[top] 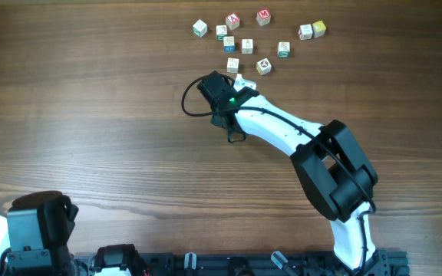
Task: Form a circle
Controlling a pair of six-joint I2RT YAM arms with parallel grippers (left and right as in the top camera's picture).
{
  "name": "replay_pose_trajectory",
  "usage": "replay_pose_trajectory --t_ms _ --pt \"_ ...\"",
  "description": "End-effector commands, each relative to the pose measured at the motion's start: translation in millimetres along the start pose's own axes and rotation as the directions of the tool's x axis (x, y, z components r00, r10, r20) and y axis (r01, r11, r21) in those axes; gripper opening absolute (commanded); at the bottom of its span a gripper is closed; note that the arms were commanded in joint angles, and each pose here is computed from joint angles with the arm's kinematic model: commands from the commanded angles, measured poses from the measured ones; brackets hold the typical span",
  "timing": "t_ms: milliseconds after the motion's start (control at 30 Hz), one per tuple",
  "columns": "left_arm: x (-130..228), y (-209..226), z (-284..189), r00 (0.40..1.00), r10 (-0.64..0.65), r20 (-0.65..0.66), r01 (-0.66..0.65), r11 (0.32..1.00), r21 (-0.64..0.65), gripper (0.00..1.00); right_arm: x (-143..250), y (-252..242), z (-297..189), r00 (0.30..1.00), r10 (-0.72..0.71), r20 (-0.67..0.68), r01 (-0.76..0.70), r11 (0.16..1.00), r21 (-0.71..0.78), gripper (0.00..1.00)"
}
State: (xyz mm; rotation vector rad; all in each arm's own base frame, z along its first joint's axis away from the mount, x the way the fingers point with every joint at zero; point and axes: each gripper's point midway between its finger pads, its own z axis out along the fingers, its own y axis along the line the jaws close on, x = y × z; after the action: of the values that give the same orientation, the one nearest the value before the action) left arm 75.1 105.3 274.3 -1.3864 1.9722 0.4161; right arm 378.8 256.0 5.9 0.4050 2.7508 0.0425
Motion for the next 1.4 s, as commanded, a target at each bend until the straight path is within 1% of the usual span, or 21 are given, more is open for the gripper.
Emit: replay_pose_trajectory --t_ms 0,100,267,400,467,533,567,633,667,767,900,967,1033,1067,1100,1167,1200,1267,1300,1367 --pt "-1 1 0 1.0 -0.019 0.005 0.019 1.0 -0.004 1.0 3 -4 8 1.0 0.007 -0.011 -0.006 1.0 0.017 0.54" --pt "-1 1 0 1.0 -0.019 0.005 0.019 1.0 -0.004 1.0 4 -2 8 1.0 0.002 -0.022 -0.002 1.0 0.005 0.58" --pt "-1 1 0 1.0 -0.019 0.005 0.019 1.0 -0.004 1.0 -1 6 -5 1.0 -0.019 -0.017 0.019 0.999 -0.034 0.6" --pt "-1 1 0 1.0 -0.019 0.005 0.019 1.0 -0.004 1.0 -1 9 -29 1.0 -0.028 -0.014 0.027 0.998 -0.056 0.6" --pt "-1 1 0 1.0 -0.019 0.005 0.019 1.0 -0.004 1.0 1 12 -40 0.999 -0.034 -0.016 0.033 0.997 -0.072 0.63" --pt "-1 1 0 1.0 -0.019 0.005 0.019 1.0 -0.004 1.0 2 12 -57 0.999 -0.03 -0.024 0.028 0.995 -0.093 0.63" --pt "-1 1 0 1.0 -0.019 0.005 0.019 1.0 -0.004 1.0 -3 6 -76 1.0 -0.004 -0.015 0.002 0.995 -0.095 0.63" --pt "-1 1 0 1.0 -0.019 0.005 0.019 1.0 -0.004 1.0 -12 -4 -95 0.999 0.037 0.012 -0.035 0.995 -0.088 0.62" --pt "-1 1 0 1.0 -0.019 0.005 0.019 1.0 -0.004 1.0 -21 -13 -106 0.998 0.056 0.036 -0.053 0.995 -0.081 0.58" --pt "-1 1 0 1.0 -0.019 0.005 0.019 1.0 -0.004 1.0 -46 -47 -121 0.99 0.109 0.093 -0.107 0.994 -0.022 0.54" --pt "-1 1 0 1.0 -0.019 0.005 0.019 1.0 -0.004 1.0 -73 -111 -111 0.97 0.24 0.043 -0.243 0.968 0.065 0.53" --pt "-1 1 0 1.0 -0.019 0.005 0.019 1.0 -0.004 1.0 -85 -132 -100 0.971 0.239 0.0 -0.239 0.97 0.045 0.54" --pt "-1 1 0 1.0 -0.019 0.005 0.019 1.0 -0.004 1.0 -92 -141 -88 0.979 0.2 -0.032 -0.201 0.98 -0.011 0.53" --pt "-1 1 0 1.0 -0.019 0.005 0.019 1.0 -0.004 1.0 -93 -142 -83 0.984 0.17 -0.049 -0.172 0.984 -0.047 0.47" --pt "-1 1 0 1.0 -0.019 0.005 0.019 1.0 -0.004 1.0 -92 -142 -79 0.987 0.147 -0.068 -0.152 0.985 -0.083 0.39" --pt "-1 1 0 1.0 -0.019 0.005 0.019 1.0 -0.004 1.0 -87 -142 -73 0.989 0.118 -0.091 -0.128 0.986 -0.111 0.28" --pt "-1 1 0 1.0 -0.019 0.005 0.019 1.0 -0.004 1.0 -83 -143 -71 0.99 0.097 -0.1 -0.108 0.988 -0.111 0.26" --pt "-1 1 0 1.0 -0.019 0.005 0.019 1.0 -0.004 1.0 -71 -144 -67 0.989 0.064 -0.134 -0.08 0.99 -0.118 0.11" --pt "-1 1 0 1.0 -0.019 0.005 0.019 1.0 -0.004 1.0 -64 -139 -66 0.986 0.033 -0.161 -0.058 0.987 -0.151 0.06" --pt "-1 1 0 1.0 -0.019 0.005 0.019 1.0 -0.004 1.0 -51 -129 -65 0.977 -0.008 -0.211 -0.041 0.974 -0.224 0.04"
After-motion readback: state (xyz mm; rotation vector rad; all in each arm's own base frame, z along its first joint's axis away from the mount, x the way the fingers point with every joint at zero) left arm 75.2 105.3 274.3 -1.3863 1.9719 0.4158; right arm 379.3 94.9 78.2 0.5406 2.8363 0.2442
